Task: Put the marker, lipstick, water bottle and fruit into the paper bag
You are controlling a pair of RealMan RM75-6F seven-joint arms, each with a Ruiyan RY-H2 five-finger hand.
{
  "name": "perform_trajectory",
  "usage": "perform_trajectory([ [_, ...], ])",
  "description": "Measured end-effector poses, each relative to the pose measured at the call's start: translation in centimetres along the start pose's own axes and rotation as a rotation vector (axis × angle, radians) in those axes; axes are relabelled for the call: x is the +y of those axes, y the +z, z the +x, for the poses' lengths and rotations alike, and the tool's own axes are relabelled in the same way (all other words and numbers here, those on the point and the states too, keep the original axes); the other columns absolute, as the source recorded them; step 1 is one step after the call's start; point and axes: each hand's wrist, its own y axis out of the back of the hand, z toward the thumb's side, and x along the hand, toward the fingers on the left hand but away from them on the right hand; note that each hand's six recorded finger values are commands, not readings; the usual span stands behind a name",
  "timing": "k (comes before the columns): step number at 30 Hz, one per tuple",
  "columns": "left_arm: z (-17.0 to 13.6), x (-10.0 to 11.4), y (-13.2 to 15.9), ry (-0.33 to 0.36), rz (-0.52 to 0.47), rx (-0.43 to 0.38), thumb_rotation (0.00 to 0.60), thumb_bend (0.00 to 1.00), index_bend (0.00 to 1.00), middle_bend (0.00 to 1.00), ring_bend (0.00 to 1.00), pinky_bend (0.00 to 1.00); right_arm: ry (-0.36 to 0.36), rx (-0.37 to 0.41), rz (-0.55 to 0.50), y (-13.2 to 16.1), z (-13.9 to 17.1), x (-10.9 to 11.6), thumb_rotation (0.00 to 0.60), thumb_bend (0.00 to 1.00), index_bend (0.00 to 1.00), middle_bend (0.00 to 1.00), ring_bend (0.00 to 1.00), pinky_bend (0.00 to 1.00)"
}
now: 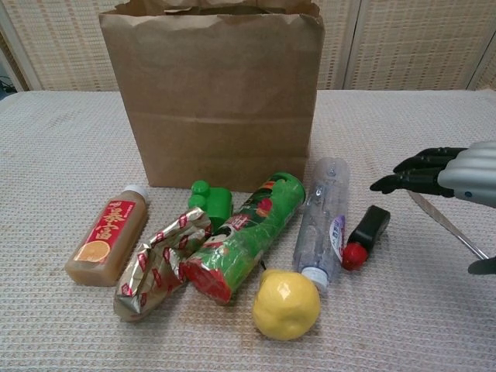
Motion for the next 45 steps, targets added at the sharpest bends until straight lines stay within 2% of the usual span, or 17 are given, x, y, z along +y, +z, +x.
perform_trajectory([
  [3, 0.0, 0.0, 0.0, -0.001, 0.0, 0.002, 0.6, 0.37, 0.0, 0.0, 0.0, 0.04, -0.039, -0.013, -0.021, -0.4, 0.0, 0.7, 0.6, 0.02, 0.15, 0.14, 0.1, 0.12],
  [5, 0.0, -0.1, 0.0, -0.002, -0.002, 0.003, 0.6, 0.37, 0.0, 0.0, 0.0, 0.04, -0.037, -0.013, -0.018, -0.5, -0.4, 0.6, 0.6, 0.02, 0.17, 0.15, 0.11, 0.13],
  [12, 0.0, 0.0, 0.0, -0.002, -0.003, 0.006, 0.6, 0.37, 0.0, 0.0, 0.0, 0.04, 0.023, 0.017, 0.016, -0.1, -3.7, -0.8, 0.6, 0.02, 0.17, 0.15, 0.11, 0.13],
  [20, 0.0, 0.1, -0.2, -0.004, -0.013, 0.007, 0.6, 0.37, 0.0, 0.0, 0.0, 0.04, 0.056, 0.031, 0.042, 0.7, -6.1, -1.9, 0.6, 0.02, 0.16, 0.15, 0.11, 0.13],
  [28, 0.0, 0.1, -0.2, -0.008, -0.015, 0.006, 0.6, 0.37, 0.0, 0.0, 0.0, 0.04, 0.081, 0.029, 0.056, 1.2, -7.2, -2.7, 0.6, 0.02, 0.17, 0.16, 0.12, 0.13],
  [32, 0.0, 0.0, -0.1, -0.01, -0.014, 0.006, 0.6, 0.37, 0.0, 0.0, 0.0, 0.04, 0.065, 0.026, 0.052, 1.3, -7.3, -2.6, 0.6, 0.04, 0.25, 0.27, 0.24, 0.19],
  [34, 0.0, 0.0, -0.1, -0.011, -0.015, 0.006, 0.6, 0.37, 0.0, 0.0, 0.0, 0.04, 0.051, 0.022, 0.051, 1.4, -7.4, -2.6, 0.6, 0.13, 0.36, 0.36, 0.33, 0.25],
  [36, 0.0, 0.0, -0.1, -0.012, -0.018, 0.007, 0.6, 0.37, 0.0, 0.0, 0.0, 0.04, 0.043, 0.014, 0.054, 1.2, -7.4, -2.8, 0.6, 0.21, 0.44, 0.42, 0.37, 0.31],
  [39, 0.0, 0.1, -0.2, -0.01, -0.024, 0.011, 0.6, 0.37, 0.0, 0.0, 0.0, 0.04, 0.044, 0.0, 0.059, 1.0, -7.4, -3.2, 0.6, 0.25, 0.49, 0.45, 0.41, 0.34],
  [45, 0.0, 0.2, -0.3, -0.011, -0.034, 0.016, 0.6, 0.37, 0.0, 0.0, 0.0, 0.04, 0.022, -0.027, 0.071, 0.7, -7.3, -3.4, 0.6, 0.3, 0.63, 0.56, 0.59, 0.46],
])
